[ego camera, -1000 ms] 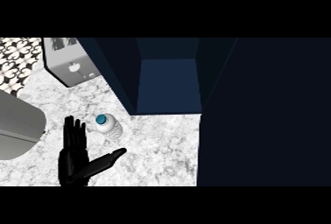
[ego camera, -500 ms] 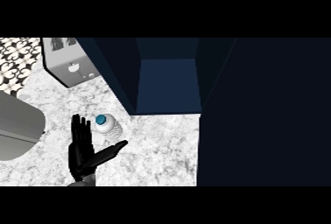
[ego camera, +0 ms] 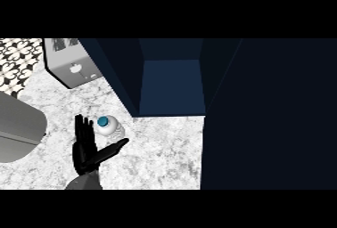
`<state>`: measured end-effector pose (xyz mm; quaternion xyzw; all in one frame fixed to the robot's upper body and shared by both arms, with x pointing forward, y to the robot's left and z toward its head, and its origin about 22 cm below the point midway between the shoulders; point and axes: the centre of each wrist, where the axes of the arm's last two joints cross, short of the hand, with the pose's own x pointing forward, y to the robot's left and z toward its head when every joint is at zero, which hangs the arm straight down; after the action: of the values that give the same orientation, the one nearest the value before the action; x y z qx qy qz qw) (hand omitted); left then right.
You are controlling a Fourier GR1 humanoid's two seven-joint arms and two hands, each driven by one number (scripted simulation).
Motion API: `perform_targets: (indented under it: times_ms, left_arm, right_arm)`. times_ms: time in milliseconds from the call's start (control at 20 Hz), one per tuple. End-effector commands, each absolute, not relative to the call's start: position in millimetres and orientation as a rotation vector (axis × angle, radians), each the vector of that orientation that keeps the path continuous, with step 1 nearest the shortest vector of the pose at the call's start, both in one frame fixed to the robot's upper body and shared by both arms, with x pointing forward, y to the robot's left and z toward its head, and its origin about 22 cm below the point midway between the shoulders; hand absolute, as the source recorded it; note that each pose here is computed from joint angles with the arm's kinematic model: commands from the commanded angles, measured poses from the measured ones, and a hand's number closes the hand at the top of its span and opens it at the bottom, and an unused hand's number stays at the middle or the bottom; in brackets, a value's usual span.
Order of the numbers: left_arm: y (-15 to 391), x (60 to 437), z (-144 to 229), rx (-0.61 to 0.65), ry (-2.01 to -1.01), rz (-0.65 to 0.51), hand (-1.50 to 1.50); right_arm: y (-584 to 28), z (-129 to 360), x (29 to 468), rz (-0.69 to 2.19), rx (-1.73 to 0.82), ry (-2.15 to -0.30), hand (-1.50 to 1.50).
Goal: Pick up the bottled water, place it into the cabinet and close the cabinet
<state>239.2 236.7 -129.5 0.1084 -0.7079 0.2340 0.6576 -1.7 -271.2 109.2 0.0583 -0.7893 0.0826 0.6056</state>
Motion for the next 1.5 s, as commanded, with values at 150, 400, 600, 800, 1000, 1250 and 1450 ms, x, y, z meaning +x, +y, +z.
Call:
perform_targets:
  times_ms: [150, 400, 600, 800, 1000, 1250, 1450]
  left_arm:
    - [245, 240, -144, 0.114, -1.637, 0.615, -1.50]
    - [222, 260, -142, 0.028, -1.678, 0.658, -1.50]
    - [216, 262, -149, 0.024, -1.706, 0.666, 1.50]
    - [231, 266, -147, 0.006, -1.711, 0.680, 1.50]
    - [220, 272, -147, -0.030, -1.722, 0.678, 1.50]
    - [220, 270, -146, -0.022, -1.819, 0.579, 1.50]
    - [238, 257, -150, -0.248, -1.769, 0.422, 1.50]
  right_arm:
    - [-263, 156, -10, 0.208, 0.150, -1.895, -1.50]
    - [-271, 139, -5, 0.209, 0.135, -1.895, -1.50]
    - [-269, 129, 0, 0.199, 0.158, -1.908, -1.50]
    - [-272, 141, -7, 0.225, 0.146, -1.898, -1.50]
    - [-272, 141, -6, 0.235, 0.158, -1.899, -1.50]
    - [-283, 122, -4, 0.204, 0.137, -1.901, -1.50]
    - [-274, 131, -3, 0.208, 0.135, -1.893, -1.50]
